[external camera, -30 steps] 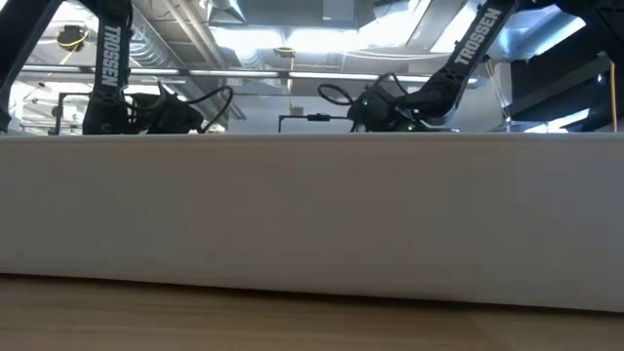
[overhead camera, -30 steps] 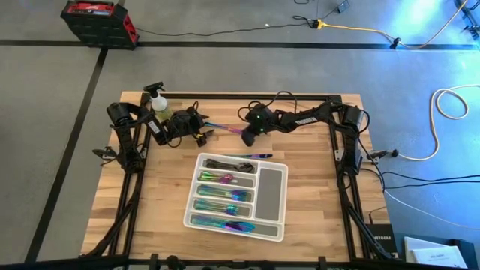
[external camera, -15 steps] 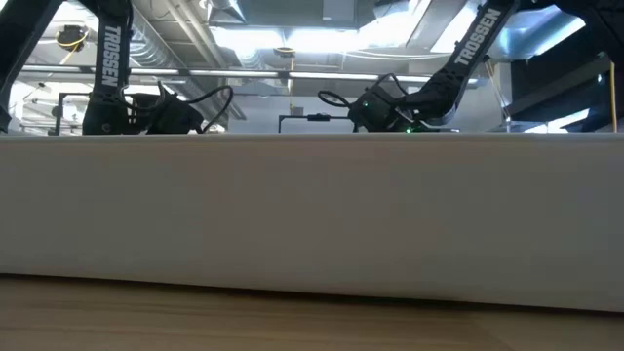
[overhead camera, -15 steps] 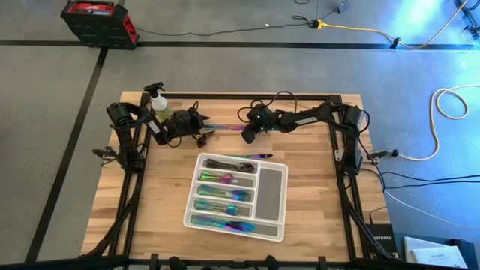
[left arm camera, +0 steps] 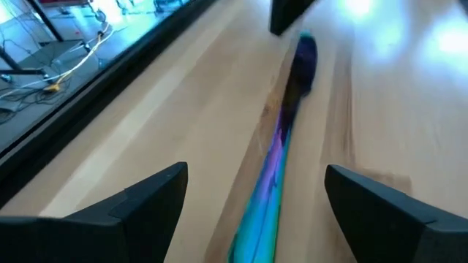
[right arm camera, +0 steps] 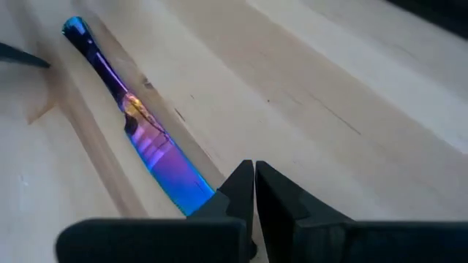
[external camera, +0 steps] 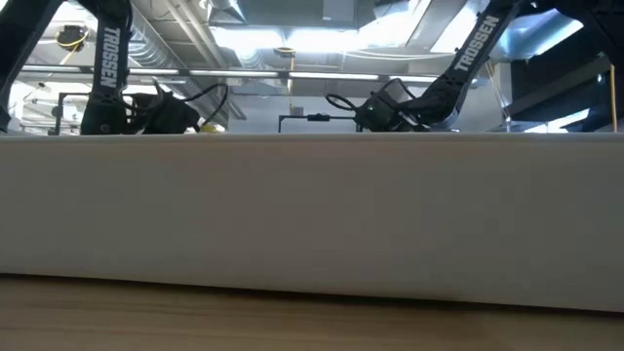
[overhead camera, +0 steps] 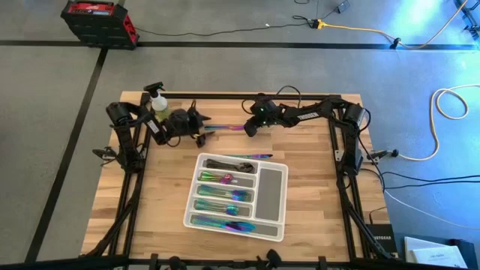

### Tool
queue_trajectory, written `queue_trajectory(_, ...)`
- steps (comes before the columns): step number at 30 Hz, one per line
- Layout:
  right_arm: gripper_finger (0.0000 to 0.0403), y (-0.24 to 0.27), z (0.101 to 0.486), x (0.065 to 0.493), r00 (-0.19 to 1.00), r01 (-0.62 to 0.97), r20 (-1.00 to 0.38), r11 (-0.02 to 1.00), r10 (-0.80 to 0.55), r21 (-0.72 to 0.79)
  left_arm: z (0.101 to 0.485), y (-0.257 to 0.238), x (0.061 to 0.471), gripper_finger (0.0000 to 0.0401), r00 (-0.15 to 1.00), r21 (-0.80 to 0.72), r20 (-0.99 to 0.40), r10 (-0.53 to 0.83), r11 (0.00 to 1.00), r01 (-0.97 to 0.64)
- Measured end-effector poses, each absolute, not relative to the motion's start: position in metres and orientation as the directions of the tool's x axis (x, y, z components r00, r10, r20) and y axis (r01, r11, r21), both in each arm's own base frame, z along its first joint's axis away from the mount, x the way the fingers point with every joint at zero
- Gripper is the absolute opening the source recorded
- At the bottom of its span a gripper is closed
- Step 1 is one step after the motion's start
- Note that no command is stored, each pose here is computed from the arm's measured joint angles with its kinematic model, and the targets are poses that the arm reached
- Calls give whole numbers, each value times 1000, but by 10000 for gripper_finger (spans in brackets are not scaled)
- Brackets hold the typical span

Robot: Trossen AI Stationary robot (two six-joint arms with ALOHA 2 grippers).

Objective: Sort silverware
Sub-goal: Put the purple knife into the white silverware tray

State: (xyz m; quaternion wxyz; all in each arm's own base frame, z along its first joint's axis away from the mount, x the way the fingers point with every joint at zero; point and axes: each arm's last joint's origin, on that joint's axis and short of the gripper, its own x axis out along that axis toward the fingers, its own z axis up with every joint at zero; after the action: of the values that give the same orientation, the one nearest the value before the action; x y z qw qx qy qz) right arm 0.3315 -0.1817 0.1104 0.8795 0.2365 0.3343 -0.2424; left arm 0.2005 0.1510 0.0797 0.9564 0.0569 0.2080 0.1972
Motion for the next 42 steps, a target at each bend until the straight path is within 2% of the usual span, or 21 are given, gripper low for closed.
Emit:
queue_trajectory(7,0,-180,111,333,674,562,-699,780,-239,274,86,154,206,310,812,149,-418,407,913,-381)
queue_trajectory(13,0,-179,111,333,680,552,-697,784,-226,285,95,163,218,310,738,185,-583,339,940,-286)
queue_trajectory(23,0,-178,111,333,698,523,-693,792,-184,316,96,163,218,308,734,191,-601,315,949,-251)
queue_trajectory(27,0,-178,111,333,698,522,-692,792,-184,317,96,165,216,281,737,183,-601,310,951,-250)
queue_trajectory(33,0,-177,111,334,708,504,-688,795,-158,336,98,172,214,212,716,170,-633,294,955,-242)
queue_trajectory(39,0,-176,115,338,759,406,-650,813,-45,418,106,182,221,164,646,172,-725,239,971,-167)
queue_trajectory(42,0,-178,122,343,788,374,-613,832,-51,411,107,185,219,149,632,150,-741,226,974,-172)
